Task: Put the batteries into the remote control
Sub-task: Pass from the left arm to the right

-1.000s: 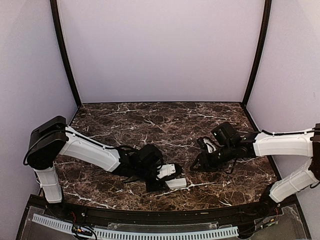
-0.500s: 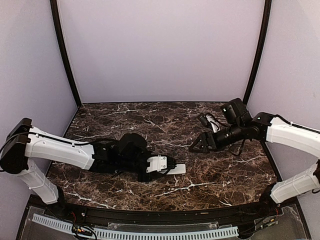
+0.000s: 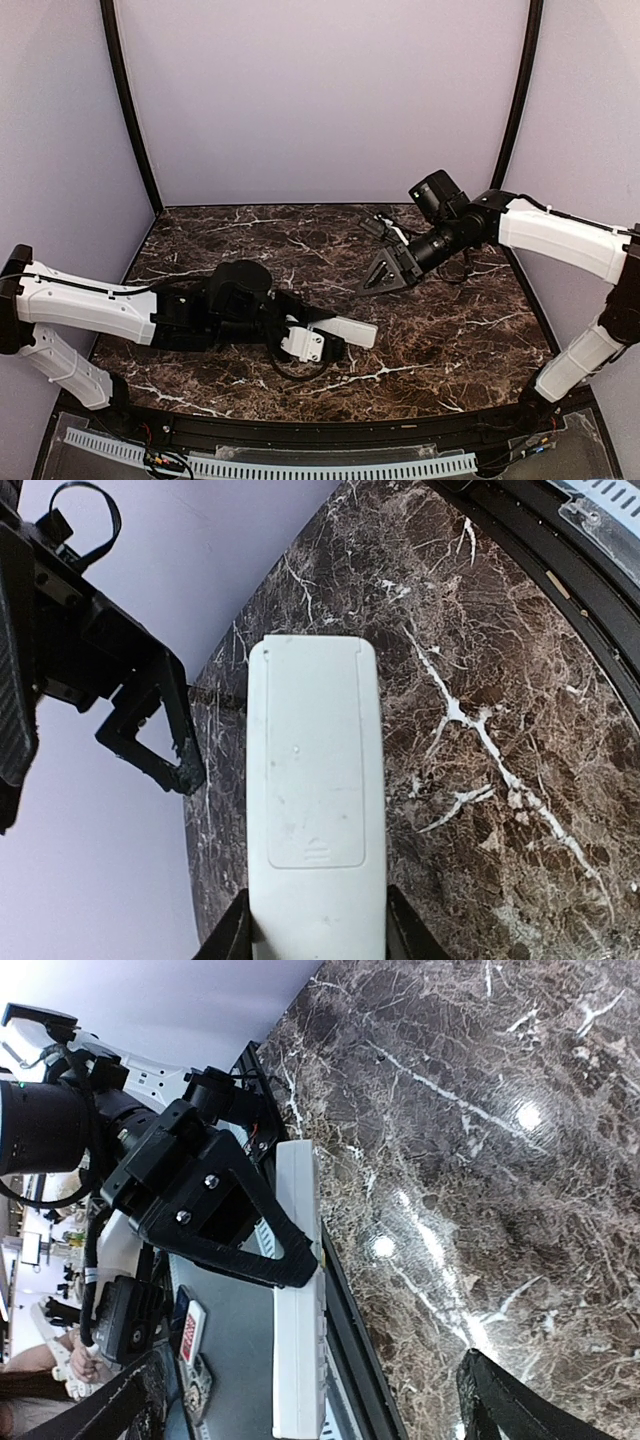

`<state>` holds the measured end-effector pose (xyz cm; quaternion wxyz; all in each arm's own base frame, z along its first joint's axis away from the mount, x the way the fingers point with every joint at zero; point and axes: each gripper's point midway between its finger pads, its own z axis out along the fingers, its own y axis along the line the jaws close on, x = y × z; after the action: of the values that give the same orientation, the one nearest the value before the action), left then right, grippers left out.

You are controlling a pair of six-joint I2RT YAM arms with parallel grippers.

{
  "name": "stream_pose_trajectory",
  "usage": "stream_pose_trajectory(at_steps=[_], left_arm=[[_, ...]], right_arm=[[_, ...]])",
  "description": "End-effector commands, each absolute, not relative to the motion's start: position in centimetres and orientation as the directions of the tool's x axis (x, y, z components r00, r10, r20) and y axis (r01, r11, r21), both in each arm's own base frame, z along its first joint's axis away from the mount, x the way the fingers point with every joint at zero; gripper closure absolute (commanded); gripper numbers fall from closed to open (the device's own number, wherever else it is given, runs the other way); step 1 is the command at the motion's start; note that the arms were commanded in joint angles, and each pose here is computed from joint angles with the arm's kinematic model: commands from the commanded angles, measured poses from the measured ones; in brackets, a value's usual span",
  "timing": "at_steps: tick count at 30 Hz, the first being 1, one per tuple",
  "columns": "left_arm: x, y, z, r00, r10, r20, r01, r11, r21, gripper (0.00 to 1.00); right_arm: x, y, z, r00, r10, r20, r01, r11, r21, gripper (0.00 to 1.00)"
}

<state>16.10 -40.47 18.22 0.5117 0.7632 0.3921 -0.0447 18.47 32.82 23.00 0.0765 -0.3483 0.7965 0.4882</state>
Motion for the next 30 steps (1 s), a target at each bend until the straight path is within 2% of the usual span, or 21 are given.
stream_pose_trajectory(at_steps=[1,8,13,16,17,18,21,24,30], left_arm=[[16.5,-40.1,21.7,0.784,0.528,-0.328,0.458,-0.135,0.879,1.0],[18.4,-40.2,25.5,0.824,0.546,-0.149,0.191,-0.019,0.981,1.0],[19.3,-41.0,26.1,0.827,0.562,0.038,-0.02,-0.039,0.999,1.0],[19.5,-41.6,28.2,0.816,0.568,0.105,-0.148,0.03,0.989,1.0],[19.6,-41.9,28.1,0.807,0.57,0.151,-0.194,0.015,0.981,1.0],[19.6,-41.9,29.4,0.8,0.579,0.156,-0.233,0.062,0.97,1.0],[19.7,-42.6,30.1,0.777,0.589,0.221,-0.324,0.073,0.943,1.0],[19.4,-42.6,31.4,0.768,0.597,0.231,-0.374,0.126,0.919,1.0],[19.3,-42.4,31.9,0.764,0.599,0.241,-0.394,0.137,0.909,1.0]], right_arm=[[16.9,33.0,24.0,-0.766,-0.519,-0.38,-0.552,0.227,0.802,0.01],[16.9,33.5,23.7,-0.824,-0.474,-0.311,-0.464,0.249,0.85,0.02],[17.4,33.7,25.5,-0.841,-0.426,-0.334,-0.463,0.245,0.852,0.03],[17.4,33.6,26.0,-0.84,-0.42,-0.343,-0.469,0.247,0.848,0.05],[17.3,33.5,26.2,-0.84,-0.42,-0.342,-0.469,0.246,0.849,0.06],[17.2,33.4,26.3,-0.841,-0.421,-0.34,-0.467,0.247,0.849,0.08],[16.9,33.3,26.6,-0.839,-0.422,-0.344,-0.468,0.237,0.851,0.16],[16.6,33.1,26.9,-0.838,-0.419,-0.348,-0.469,0.228,0.854,0.25],[16.0,33.2,27.3,-0.841,-0.414,-0.348,-0.448,0.172,0.877,0.5]])
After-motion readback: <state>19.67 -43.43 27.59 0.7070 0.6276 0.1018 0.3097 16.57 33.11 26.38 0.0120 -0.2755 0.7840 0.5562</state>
